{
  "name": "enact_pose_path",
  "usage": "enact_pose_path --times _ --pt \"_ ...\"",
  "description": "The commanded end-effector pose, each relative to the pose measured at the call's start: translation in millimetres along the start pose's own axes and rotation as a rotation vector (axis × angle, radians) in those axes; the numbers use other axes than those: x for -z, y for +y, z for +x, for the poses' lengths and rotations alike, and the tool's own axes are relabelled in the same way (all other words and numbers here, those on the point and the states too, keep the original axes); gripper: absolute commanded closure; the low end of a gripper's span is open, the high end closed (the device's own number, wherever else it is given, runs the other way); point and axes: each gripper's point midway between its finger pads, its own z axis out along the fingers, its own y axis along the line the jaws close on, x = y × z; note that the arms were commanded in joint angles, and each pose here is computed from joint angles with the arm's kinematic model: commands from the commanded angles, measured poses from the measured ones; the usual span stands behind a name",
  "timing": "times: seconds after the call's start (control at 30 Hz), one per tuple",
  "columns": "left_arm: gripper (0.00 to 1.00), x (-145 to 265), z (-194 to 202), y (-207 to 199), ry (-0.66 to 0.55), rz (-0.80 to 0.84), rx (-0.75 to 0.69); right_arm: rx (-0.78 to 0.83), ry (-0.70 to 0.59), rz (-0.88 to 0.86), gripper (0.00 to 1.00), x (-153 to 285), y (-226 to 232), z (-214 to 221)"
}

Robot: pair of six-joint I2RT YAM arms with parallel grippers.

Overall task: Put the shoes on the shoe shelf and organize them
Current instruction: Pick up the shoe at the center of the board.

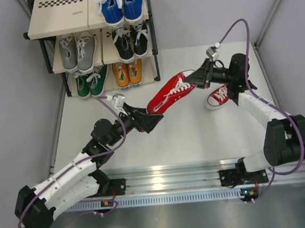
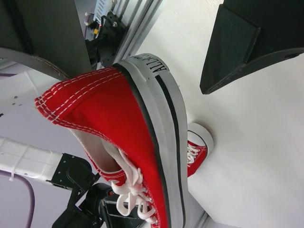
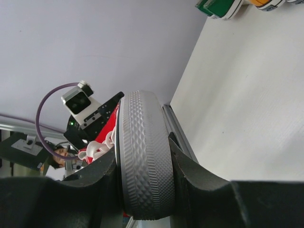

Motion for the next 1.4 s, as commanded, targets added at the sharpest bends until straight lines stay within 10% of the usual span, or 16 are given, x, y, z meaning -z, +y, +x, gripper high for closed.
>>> enact_pose_path --times 0.0,0.6,0.83,0.97,1.2,1.37 --pt "0.02 -3.6 -24.8 -10.1 -0.129 0.035 0.103 0.083 -0.01 -0.072 1.0 5.3 28.8 -3.7" --pt "0.03 -8.0 -82.0 -27.2 -0.335 0.054 0.14 0.078 0.014 -0.049 1.0 4.7 19.6 1.9" --pt "0.42 -22.4 -87.8 -12.3 -0.373 -0.004 0.182 0.085 0.037 -0.036 1.0 1.3 17.2 8.3" --pt "1.0 -24.9 -87.7 -8.0 -0.38 -0.019 0.198 0.092 0.046 -0.029 1.0 0.8 15.9 8.7" --pt "1.0 -5.5 -94.0 -4.5 -0.436 -0.046 0.228 0.207 0.063 -0.007 1.0 -0.1 15.7 3.0" --pt "1.0 10.2 -89.7 3.7 -0.453 -0.084 0.286 0.26 0.076 -0.004 0.5 -0.8 17.9 -1.8"
